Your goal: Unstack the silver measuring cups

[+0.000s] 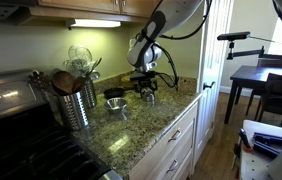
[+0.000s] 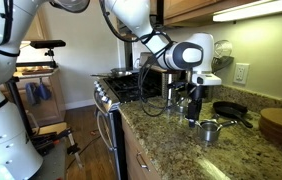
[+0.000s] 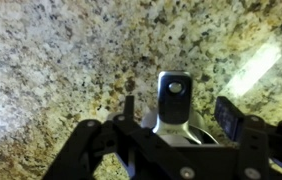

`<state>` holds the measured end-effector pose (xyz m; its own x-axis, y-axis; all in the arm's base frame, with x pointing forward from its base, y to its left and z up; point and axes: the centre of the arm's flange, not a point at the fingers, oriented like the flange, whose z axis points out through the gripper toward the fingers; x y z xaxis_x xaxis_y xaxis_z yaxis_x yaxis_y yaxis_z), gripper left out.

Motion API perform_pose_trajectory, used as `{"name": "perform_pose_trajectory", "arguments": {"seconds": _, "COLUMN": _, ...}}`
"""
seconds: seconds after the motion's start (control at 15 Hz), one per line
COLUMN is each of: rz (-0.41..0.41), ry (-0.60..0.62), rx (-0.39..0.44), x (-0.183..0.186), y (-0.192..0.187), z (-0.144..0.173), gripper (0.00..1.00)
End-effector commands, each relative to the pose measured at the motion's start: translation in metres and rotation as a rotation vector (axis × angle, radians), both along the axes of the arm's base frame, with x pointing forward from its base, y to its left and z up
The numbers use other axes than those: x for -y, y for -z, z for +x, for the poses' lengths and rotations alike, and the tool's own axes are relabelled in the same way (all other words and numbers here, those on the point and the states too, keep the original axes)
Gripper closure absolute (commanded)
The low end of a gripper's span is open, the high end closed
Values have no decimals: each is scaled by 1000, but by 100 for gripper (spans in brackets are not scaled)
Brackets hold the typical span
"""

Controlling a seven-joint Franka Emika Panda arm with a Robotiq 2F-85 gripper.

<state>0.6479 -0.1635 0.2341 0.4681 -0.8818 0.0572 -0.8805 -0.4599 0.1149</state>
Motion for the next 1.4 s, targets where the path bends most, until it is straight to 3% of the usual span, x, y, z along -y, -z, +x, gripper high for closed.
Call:
{"name": "perform_pose_trajectory", "arguments": {"seconds": 0.0, "rz": 20, "ry": 21, "rx": 10, "x": -2, "y": -11, "z": -15, "gripper": 0}}
{"name": "perform_pose_trajectory", "arguments": {"seconds": 0.6, "rz": 42, "ry": 109, "rx": 2, "x": 12, "y": -8, "z": -26, "gripper": 0}}
{"name": "perform_pose_trajectory", "arguments": {"seconds": 0.73, "rz": 39, "ry": 114, "rx": 0, "x": 14, "y": -7, "z": -26, "gripper": 26}}
{"name": "perform_pose_trajectory", "arguments": {"seconds": 1.33, "rz": 36, "ry": 101, "rx": -14, "x": 8, "y": -5, "z": -23, "gripper": 84}}
